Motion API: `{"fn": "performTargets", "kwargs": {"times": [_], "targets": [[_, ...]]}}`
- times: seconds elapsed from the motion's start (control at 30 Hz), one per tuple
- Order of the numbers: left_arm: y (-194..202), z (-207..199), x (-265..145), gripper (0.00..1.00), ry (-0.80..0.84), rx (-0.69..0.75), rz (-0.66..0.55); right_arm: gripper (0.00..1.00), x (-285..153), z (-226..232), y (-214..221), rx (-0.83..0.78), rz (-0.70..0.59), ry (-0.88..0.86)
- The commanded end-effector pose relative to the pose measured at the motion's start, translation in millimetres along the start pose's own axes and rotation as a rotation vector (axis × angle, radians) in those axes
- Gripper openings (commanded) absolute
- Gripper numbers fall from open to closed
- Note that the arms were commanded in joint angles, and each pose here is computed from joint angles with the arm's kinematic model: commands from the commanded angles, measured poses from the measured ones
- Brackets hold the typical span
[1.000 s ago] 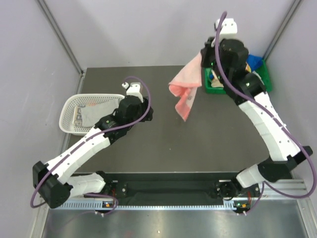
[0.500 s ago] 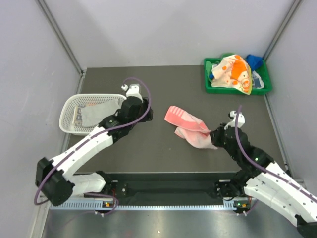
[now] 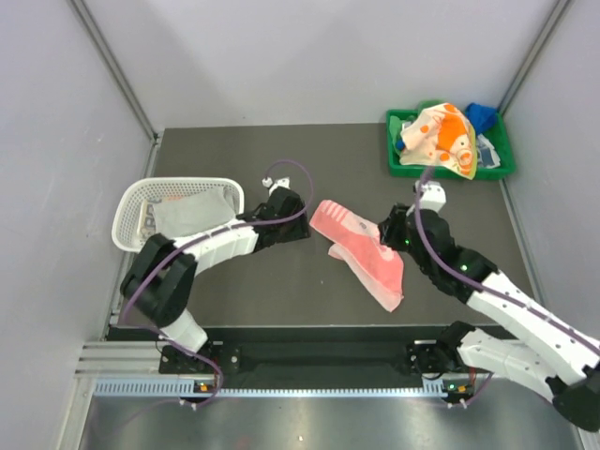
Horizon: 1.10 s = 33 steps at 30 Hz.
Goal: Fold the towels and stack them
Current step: Move the towel to the center of the board, then flatten out the crumpled towel
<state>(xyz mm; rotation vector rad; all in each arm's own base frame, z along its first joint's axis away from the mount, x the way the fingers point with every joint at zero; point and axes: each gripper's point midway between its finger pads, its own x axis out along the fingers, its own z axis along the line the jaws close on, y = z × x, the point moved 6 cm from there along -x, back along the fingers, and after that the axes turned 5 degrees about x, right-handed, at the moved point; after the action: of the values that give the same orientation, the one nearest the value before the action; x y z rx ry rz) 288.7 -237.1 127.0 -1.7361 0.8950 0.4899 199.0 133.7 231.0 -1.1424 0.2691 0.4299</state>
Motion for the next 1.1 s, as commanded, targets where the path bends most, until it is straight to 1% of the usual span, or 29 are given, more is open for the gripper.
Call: {"fn": "performTargets", "kwargs": {"times": [0.0, 0.03, 0.07, 0.1, 0.13, 0.2, 0.37, 0.47, 0.77, 0.8, 0.83, 0.9, 0.93, 1.0, 1.03, 1.07], "targets": [[-30, -18, 21, 0.58, 0.076, -0.112, -0.084, 0.41, 15, 34, -22, -0.049, -0.051, -0.116], [-26, -16, 34, 0.59, 0.067, -0.098, -0.059, 0.41, 18, 39, -26, -0.054, -0.049, -0.12], [-36, -24, 37, 0.59, 0.077, -0.092, -0.064, 0.4, 29, 40, -21, -0.074, -0.014, -0.11], [-30, -20, 51, 0.6, 0.053, -0.081, -0.03, 0.39, 32, 44, -25, -0.084, -0.015, -0.117], [-36, -27, 54, 0.61, 0.069, -0.077, -0.032, 0.39, 36, 44, -24, -0.087, -0.008, -0.113], [-30, -25, 67, 0.62, 0.069, -0.077, -0.002, 0.39, 42, 46, -20, -0.088, 0.005, -0.131], [-28, -22, 83, 0.64, 0.047, -0.069, 0.003, 0.39, 44, 43, -17, -0.077, 0.01, -0.138], [-29, -17, 91, 0.64, -0.001, -0.033, 0.019, 0.39, 42, 41, -13, -0.072, 0.015, -0.147], [-19, -11, 108, 0.59, -0.019, 0.039, 0.058, 0.39, 42, 33, -3, -0.065, 0.026, -0.151], [-17, -10, 110, 0.58, -0.022, 0.043, 0.061, 0.39, 43, 33, -2, -0.065, 0.028, -0.153], [-16, -10, 112, 0.54, -0.017, 0.047, 0.063, 0.39, 42, 33, -1, -0.066, 0.026, -0.156], [-13, -8, 116, 0.49, -0.022, 0.054, 0.083, 0.39, 43, 32, 0, -0.065, 0.031, -0.159], [-13, -9, 117, 0.41, -0.019, 0.057, 0.087, 0.38, 44, 32, 1, -0.066, 0.033, -0.159], [-11, -9, 118, 0.35, -0.015, 0.059, 0.095, 0.38, 45, 32, 4, -0.062, 0.036, -0.166], [-12, -10, 117, 0.26, -0.011, 0.058, 0.095, 0.39, 46, 30, 5, -0.061, 0.037, -0.162], [-12, -10, 117, 0.24, -0.008, 0.058, 0.099, 0.38, 46, 30, 5, -0.058, 0.037, -0.166]]}}
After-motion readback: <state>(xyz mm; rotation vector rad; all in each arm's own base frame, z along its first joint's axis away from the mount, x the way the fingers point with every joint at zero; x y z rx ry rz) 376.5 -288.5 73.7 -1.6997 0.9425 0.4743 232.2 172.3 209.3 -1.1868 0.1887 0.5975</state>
